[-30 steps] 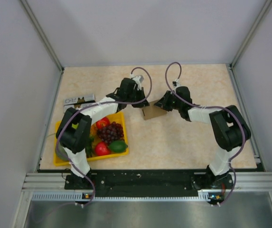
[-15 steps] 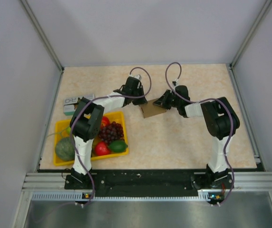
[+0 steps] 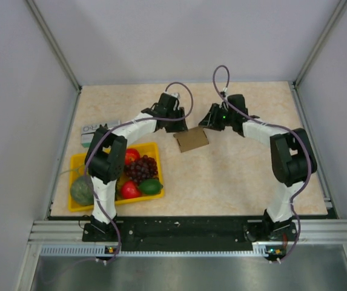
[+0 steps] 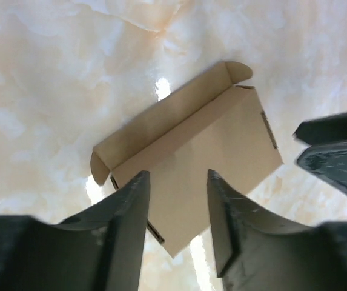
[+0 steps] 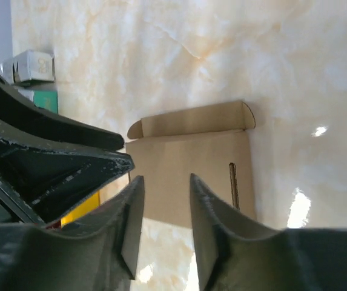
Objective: Fold the paper box
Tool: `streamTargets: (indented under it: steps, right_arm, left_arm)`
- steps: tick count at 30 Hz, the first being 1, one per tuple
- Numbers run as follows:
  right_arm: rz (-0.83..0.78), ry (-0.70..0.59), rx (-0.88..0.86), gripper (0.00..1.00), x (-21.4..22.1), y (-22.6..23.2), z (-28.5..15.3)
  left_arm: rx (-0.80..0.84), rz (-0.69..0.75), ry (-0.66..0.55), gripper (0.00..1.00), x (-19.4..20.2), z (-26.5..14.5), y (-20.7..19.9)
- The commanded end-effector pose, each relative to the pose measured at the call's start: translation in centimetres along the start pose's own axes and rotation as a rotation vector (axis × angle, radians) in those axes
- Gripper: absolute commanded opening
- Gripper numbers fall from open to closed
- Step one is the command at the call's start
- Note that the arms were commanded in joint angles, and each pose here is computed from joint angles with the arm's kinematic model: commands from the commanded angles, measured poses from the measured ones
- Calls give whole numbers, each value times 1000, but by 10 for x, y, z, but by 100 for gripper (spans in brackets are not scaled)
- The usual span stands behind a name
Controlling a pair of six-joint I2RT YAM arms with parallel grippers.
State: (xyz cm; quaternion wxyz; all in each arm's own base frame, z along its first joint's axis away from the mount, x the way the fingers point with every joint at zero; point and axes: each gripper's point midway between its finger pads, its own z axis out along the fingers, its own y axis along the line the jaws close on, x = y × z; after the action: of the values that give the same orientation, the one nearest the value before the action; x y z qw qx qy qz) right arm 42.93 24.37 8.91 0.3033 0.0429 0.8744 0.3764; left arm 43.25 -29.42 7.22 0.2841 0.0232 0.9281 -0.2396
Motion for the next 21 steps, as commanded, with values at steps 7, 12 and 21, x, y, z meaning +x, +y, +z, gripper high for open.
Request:
streamTargets:
  steps: [7, 12, 21]
  right_arm:
    - [-224, 214, -50, 60, -29, -5, -31]
    - [-242, 242, -67, 61, -22, -15, -16]
    - [-238, 240, -89, 57, -11, -18, 5]
  left_arm:
    - [58, -2, 14, 70, -22, -76, -18]
    - [87, -72, 115, 60, 7, -62, -10]
    - [-35, -148, 149, 58, 30, -36, 21]
